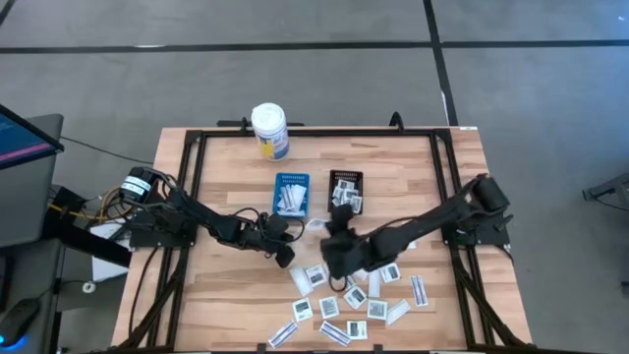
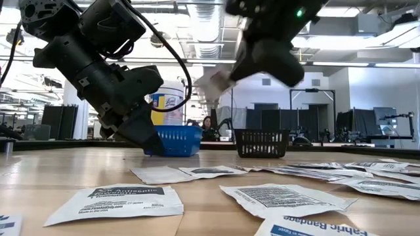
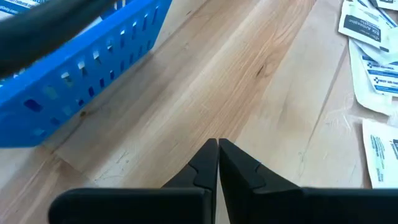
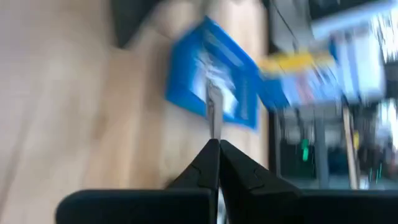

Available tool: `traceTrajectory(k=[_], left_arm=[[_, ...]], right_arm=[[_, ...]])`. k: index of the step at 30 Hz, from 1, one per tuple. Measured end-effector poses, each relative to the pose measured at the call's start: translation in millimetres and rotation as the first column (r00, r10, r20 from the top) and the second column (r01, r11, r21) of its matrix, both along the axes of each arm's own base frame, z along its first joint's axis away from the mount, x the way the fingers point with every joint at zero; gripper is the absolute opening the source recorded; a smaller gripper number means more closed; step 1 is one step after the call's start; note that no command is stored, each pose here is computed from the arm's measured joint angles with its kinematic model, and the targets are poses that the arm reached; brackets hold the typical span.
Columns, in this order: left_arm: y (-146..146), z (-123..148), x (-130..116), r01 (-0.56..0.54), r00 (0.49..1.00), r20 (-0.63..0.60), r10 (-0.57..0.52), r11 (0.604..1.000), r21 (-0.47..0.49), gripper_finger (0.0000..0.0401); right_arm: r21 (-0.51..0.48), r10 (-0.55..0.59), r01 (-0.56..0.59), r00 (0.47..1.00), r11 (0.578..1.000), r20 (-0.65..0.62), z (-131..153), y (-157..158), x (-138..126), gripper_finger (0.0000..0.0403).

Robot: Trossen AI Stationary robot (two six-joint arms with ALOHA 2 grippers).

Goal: Pick & Place First Aid Supplies

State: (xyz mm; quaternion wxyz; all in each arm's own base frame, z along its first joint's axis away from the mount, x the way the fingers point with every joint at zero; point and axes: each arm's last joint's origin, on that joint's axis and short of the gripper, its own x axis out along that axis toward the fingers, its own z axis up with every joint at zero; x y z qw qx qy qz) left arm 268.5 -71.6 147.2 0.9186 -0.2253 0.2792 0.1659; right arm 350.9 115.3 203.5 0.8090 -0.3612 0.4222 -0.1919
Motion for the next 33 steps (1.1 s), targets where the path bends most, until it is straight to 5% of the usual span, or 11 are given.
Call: traceTrajectory(k=[5,12,17,23,33], left_arm=[[0.0,0.0,0.0,0.002,1.000,-0.001,-0.002,1.000,0.003,0.0009],[0.0,0.3,0.2,0.004,1.000,0.002,-0.004,1.000,0.005,0.0010],[0.9,0.6,0.2,-0.015,1.000,0.007,0.015,1.000,0.020,0.0008],[1.0,0.6,0.2,-0.016,1.000,0.007,0.016,1.000,0.021,0.0008],[1.0,0.6,0.2,-0.016,1.000,0.008,0.016,1.000,0.021,0.0007]], right_arm=[[0.057,-0.249,0.245,0.964,0.968,0.087,7.3,-32.5,-25.1,0.0000],[0.173,-0.500,0.480,0.861,0.860,0.098,-21.9,-86.5,-42.4,0.0000],[0.311,-0.509,0.465,0.858,0.829,0.074,-23.2,-94.1,-35.4,0.0000],[0.343,-0.465,0.409,0.880,0.846,0.097,-21.4,-88.9,-29.9,0.0023],[0.455,-0.470,0.362,0.870,0.814,0.150,-12.7,-80.5,-24.1,0.0091]])
